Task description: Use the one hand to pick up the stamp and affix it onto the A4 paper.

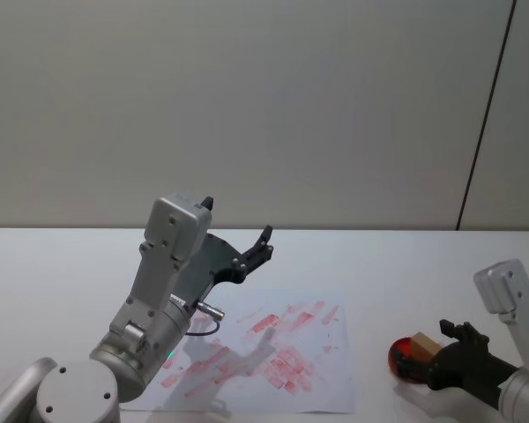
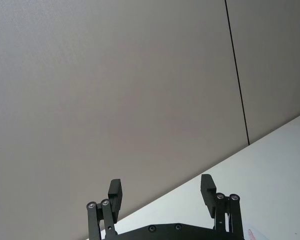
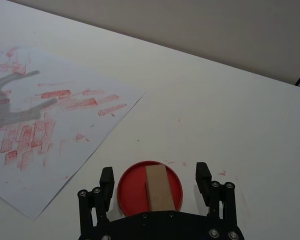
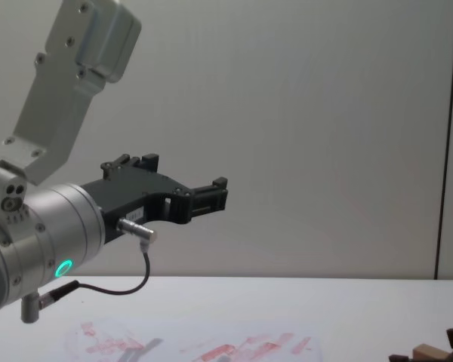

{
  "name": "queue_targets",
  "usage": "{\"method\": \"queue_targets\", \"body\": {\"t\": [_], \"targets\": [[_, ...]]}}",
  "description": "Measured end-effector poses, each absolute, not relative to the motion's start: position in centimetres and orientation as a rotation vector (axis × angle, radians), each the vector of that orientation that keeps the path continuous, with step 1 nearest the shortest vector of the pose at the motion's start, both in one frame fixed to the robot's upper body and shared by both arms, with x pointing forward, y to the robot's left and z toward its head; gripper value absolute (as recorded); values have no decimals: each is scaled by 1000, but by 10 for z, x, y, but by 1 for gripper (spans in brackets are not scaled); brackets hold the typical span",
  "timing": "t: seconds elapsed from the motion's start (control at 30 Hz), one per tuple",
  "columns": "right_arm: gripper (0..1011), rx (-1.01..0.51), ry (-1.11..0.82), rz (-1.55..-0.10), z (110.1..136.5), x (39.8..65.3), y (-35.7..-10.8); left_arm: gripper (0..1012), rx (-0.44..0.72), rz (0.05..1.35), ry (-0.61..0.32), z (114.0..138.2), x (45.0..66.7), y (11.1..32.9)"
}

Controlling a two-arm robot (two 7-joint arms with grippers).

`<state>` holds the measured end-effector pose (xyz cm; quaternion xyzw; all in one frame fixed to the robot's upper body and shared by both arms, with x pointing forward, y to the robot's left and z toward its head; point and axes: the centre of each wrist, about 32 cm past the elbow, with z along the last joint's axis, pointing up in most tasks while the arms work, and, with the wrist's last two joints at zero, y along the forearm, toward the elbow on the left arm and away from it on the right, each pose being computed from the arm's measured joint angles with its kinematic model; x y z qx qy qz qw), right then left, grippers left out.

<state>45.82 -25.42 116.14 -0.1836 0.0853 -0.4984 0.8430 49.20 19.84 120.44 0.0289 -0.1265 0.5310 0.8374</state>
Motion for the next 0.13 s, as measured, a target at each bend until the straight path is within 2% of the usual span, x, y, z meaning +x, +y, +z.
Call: {"method": "queue_targets", "body": {"t": [0.13], "targets": [[1001,-388,181,-1052,1161,458,-254,1002,61,1124,-268,1204,492,198]]}}
